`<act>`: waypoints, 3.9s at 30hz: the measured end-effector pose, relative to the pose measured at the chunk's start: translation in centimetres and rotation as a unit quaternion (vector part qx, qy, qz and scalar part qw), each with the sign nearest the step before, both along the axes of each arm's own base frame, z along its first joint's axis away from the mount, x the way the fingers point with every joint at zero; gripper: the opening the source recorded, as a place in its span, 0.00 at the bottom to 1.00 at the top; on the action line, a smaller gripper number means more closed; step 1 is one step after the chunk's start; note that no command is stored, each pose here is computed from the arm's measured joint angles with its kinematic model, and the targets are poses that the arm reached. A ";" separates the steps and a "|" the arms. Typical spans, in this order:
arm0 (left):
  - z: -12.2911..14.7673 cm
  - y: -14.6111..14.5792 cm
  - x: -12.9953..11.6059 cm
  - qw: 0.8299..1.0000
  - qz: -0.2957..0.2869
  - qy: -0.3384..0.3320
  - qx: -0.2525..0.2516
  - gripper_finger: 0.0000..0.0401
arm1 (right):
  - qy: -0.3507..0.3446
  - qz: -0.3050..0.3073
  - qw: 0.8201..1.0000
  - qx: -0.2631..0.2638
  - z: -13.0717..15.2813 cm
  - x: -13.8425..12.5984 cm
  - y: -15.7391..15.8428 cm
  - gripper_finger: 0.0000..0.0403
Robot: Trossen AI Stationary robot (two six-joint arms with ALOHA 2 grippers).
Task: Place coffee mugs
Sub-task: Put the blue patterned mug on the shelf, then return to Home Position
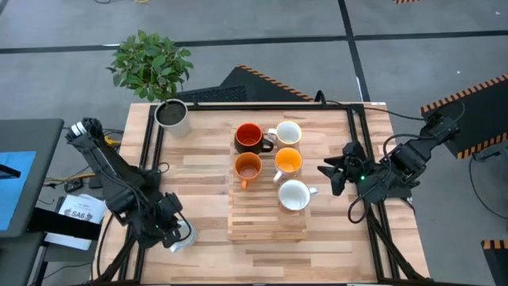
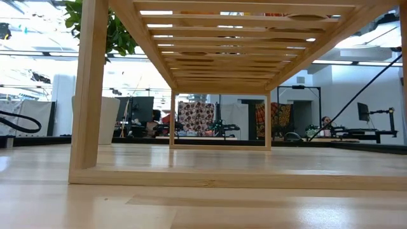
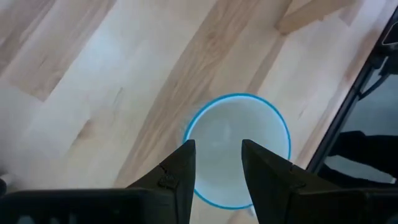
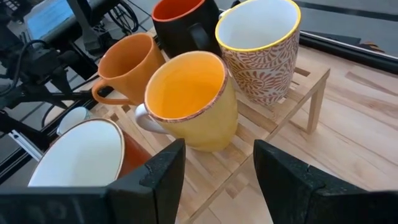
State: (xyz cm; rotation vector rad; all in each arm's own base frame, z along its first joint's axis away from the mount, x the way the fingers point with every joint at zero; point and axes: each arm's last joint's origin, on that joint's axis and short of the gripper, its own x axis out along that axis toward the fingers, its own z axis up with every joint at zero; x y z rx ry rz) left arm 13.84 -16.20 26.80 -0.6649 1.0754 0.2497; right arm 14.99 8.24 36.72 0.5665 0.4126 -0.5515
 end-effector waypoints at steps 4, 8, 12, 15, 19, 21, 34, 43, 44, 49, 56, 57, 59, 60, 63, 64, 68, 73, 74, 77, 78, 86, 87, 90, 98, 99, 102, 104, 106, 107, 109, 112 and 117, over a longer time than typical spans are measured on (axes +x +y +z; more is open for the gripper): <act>-0.5 0.0 0.3 1.000 0.002 0.016 0.009 0.29 | 0.005 0.000 1.000 -0.003 -0.1 -0.1 0.0 0.53; -1.3 0.1 0.7 0.997 0.009 0.070 0.012 0.29 | 0.008 0.000 1.000 -0.005 -0.1 -0.1 -0.1 0.53; -1.8 0.3 1.3 0.996 0.018 0.085 0.019 0.29 | 0.009 0.000 1.000 -0.007 -0.1 -0.1 -0.1 0.53; -1.9 0.6 1.7 0.995 0.023 0.091 0.019 0.29 | 0.009 0.000 1.000 -0.007 -0.1 -0.1 -0.1 0.53; -2.2 0.8 2.2 0.994 0.026 0.109 0.014 0.29 | 0.009 0.000 1.000 -0.007 -0.1 -0.1 -0.1 0.53; -2.6 0.7 2.5 0.992 0.019 0.124 0.015 0.29 | 0.009 0.000 1.000 -0.007 -0.1 -0.1 -0.1 0.53; -5.7 0.4 4.5 0.976 -0.014 0.214 0.029 0.28 | 0.009 0.000 1.000 -0.007 -0.1 -0.1 -0.1 0.53; -6.1 0.8 5.1 0.975 -0.022 0.220 0.036 0.07 | 0.009 -0.001 1.000 -0.007 -0.1 -0.1 -0.1 0.53; -6.0 0.9 5.1 0.974 -0.026 0.222 0.033 0.04 | 0.009 -0.001 1.000 -0.007 -0.1 -0.1 -0.1 0.53; -3.7 1.6 4.5 0.975 -0.051 0.216 0.018 0.02 | 0.009 -0.001 1.000 -0.007 -0.1 -0.1 -0.1 0.53; 5.2 4.6 3.3 0.987 -0.033 0.152 -0.038 0.01 | 0.007 -0.003 1.000 -0.004 -0.1 -0.1 -0.1 0.53; 6.7 5.1 3.6 0.989 -0.027 0.134 -0.048 0.01 | 0.006 -0.004 1.000 -0.002 -0.1 -0.1 -0.1 0.53; 9.5 5.8 4.3 0.993 -0.025 0.096 -0.061 0.01 | 0.006 -0.004 1.000 -0.001 -0.1 -0.1 -0.1 0.53; 10.7 6.1 4.9 0.994 -0.029 0.081 -0.061 0.01 | 0.006 -0.004 1.000 -0.001 -0.1 -0.1 -0.1 0.53; 13.6 6.2 7.3 0.997 -0.048 0.051 -0.036 0.01 | 0.006 -0.004 1.000 -0.001 -0.1 -0.1 -0.1 0.53; 14.3 6.2 8.3 0.997 -0.059 0.046 -0.021 0.01 | 0.006 -0.004 1.000 -0.001 -0.1 -0.1 -0.1 0.53; 16.0 5.6 12.6 0.992 -0.109 0.030 0.053 0.01 | 0.007 -0.003 1.000 -0.003 -0.1 -0.1 -0.1 0.53; 16.3 5.0 17.6 0.981 -0.155 -0.002 0.119 0.01 | 0.007 -0.003 1.000 -0.003 -0.1 -0.1 -0.1 0.53; 16.0 4.9 18.5 0.979 -0.160 -0.003 0.130 0.01 | 0.007 -0.003 1.000 -0.002 -0.1 -0.1 -0.1 0.53; 14.4 4.9 20.0 0.977 -0.160 0.004 0.140 0.01 | 0.007 -0.003 1.000 -0.002 -0.1 -0.1 -0.1 0.53; 13.7 5.0 20.4 0.977 -0.162 0.018 0.140 0.01 | 0.007 -0.003 1.000 -0.002 -0.1 -0.1 -0.1 0.53; 12.0 5.1 21.3 0.971 -0.161 0.039 0.172 0.04 | 0.005 -0.003 1.000 -0.001 -0.1 -0.1 -0.1 0.53; 12.1 5.1 21.3 0.971 -0.162 0.038 0.173 0.05 | 0.005 -0.003 1.000 -0.002 -0.1 -0.1 -0.1 0.53; 12.1 5.3 21.4 0.969 -0.163 0.035 0.182 0.08 | 0.006 -0.004 1.000 -0.002 -0.1 -0.1 -0.1 0.53; 12.3 6.2 22.0 0.968 -0.160 0.020 0.193 0.12 | 0.006 -0.005 1.000 -0.002 -0.1 -0.1 -0.2 0.53; 12.3 6.2 22.0 0.967 -0.162 0.018 0.194 0.13 | 0.006 -0.005 1.000 -0.002 -0.1 -0.1 -0.2 0.53; 12.3 6.4 22.0 0.966 -0.167 0.019 0.195 0.15 | 0.005 -0.005 1.000 -0.002 -0.1 -0.1 -0.2 0.53; 12.3 6.5 22.1 0.967 -0.168 0.019 0.189 0.18 | 0.005 -0.005 1.000 -0.002 -0.1 -0.1 -0.2 0.53; 12.3 6.7 22.1 0.968 -0.170 0.020 0.185 0.21 | 0.005 -0.005 1.000 -0.002 -0.1 -0.1 -0.2 0.53; 12.4 6.8 22.0 0.968 -0.170 0.019 0.182 0.22 | 0.005 -0.005 1.000 -0.002 -0.1 -0.1 -0.2 0.53; 12.7 7.1 21.9 0.969 -0.166 0.013 0.180 0.25 | 0.005 -0.005 1.000 -0.002 -0.1 -0.1 -0.2 0.53; 13.7 7.8 21.5 0.972 -0.156 0.000 0.177 0.29 | 0.005 -0.006 1.000 -0.002 -0.1 -0.1 -0.2 0.53; 15.9 9.3 20.6 0.976 -0.137 -0.025 0.169 0.34 | 0.003 -0.006 1.000 0.000 -0.1 0.0 -0.1 0.53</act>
